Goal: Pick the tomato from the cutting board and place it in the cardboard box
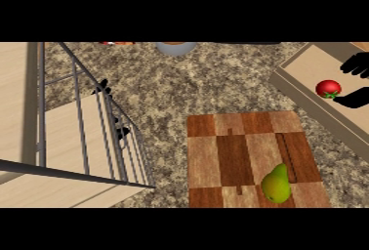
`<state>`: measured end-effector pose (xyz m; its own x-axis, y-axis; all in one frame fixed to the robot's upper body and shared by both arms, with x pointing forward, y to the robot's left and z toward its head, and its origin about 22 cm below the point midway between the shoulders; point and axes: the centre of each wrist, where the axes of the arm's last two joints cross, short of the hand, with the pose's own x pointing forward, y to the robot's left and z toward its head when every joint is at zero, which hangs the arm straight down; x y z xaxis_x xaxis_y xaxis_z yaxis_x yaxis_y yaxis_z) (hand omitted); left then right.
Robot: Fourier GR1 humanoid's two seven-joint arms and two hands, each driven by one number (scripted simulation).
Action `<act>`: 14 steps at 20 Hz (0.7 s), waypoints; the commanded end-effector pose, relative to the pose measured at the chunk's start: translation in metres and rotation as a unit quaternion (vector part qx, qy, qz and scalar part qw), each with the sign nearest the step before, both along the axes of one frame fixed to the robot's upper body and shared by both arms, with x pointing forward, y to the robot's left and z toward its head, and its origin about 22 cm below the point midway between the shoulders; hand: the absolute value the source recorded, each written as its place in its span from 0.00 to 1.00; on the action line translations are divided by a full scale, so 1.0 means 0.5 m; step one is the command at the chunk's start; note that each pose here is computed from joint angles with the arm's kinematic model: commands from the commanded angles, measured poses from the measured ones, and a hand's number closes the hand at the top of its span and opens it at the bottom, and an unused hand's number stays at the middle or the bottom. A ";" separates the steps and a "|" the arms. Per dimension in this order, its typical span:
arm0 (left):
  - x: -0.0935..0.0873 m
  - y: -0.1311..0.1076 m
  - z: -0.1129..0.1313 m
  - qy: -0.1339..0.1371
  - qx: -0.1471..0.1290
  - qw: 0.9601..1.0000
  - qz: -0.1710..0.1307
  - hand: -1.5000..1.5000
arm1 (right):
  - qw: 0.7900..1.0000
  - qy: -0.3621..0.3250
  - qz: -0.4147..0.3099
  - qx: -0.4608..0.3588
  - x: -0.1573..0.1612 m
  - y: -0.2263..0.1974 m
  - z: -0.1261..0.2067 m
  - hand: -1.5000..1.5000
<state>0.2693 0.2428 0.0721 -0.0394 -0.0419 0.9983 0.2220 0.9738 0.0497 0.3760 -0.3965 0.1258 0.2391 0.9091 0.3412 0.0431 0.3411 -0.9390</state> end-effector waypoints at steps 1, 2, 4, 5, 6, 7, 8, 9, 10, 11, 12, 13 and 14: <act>-0.014 0.110 -0.031 0.061 -0.007 0.991 0.119 0.50 | 0.999 -0.012 0.027 0.040 0.004 -0.011 -0.022 0.00; -0.016 0.091 -0.044 0.069 -0.009 0.991 0.110 0.50 | 0.999 -0.016 0.024 0.043 0.015 -0.004 -0.019 0.00; -0.014 0.107 -0.036 0.062 -0.012 0.990 0.129 0.50 | 0.994 -0.071 0.041 0.072 -0.003 -0.028 -0.017 0.00; -0.024 0.096 -0.050 0.071 -0.009 0.991 0.117 0.50 | 0.990 -0.094 0.023 0.106 0.005 -0.015 -0.023 0.00; -0.006 0.099 -0.050 0.071 -0.007 0.989 0.126 0.50 | 0.980 -0.141 0.002 0.144 0.009 -0.008 -0.028 0.00; -0.020 0.101 -0.046 0.070 -0.018 0.990 0.121 0.50 | 0.971 -0.157 -0.013 0.181 0.010 -0.012 -0.027 0.00; -0.025 0.100 -0.031 0.069 -0.016 0.990 0.120 0.50 | 0.963 -0.182 -0.027 0.199 0.001 -0.054 0.008 0.00; -0.019 0.104 -0.032 0.063 -0.016 0.991 0.120 0.50 | 0.956 -0.189 -0.024 0.221 0.005 -0.043 0.001 0.00; -0.027 0.118 -0.045 0.071 -0.008 0.990 0.121 0.50 | 0.949 -0.203 -0.041 0.237 -0.008 -0.069 -0.007 0.00; -0.022 0.116 -0.046 0.075 -0.010 0.989 0.128 0.50 | 0.940 -0.214 -0.048 0.263 -0.006 -0.074 0.004 0.00; -0.036 0.110 -0.054 0.071 -0.011 0.989 0.128 0.50 | 0.932 -0.225 -0.050 0.279 -0.002 -0.079 0.019 0.00; -0.043 0.122 -0.049 0.074 -0.008 0.989 0.127 0.50 | 0.928 -0.236 -0.051 0.283 -0.013 -0.094 0.011 0.00; -0.029 0.116 -0.041 0.069 -0.014 0.990 0.126 0.50 | 0.926 -0.235 -0.060 0.289 -0.031 -0.117 -0.011 0.00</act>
<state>0.2650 0.2491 0.0696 -0.0307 -0.0407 0.9987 0.2014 0.9784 0.0460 0.3721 -0.4336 0.1262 0.0658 0.6114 0.7886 0.3988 0.7083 -0.5825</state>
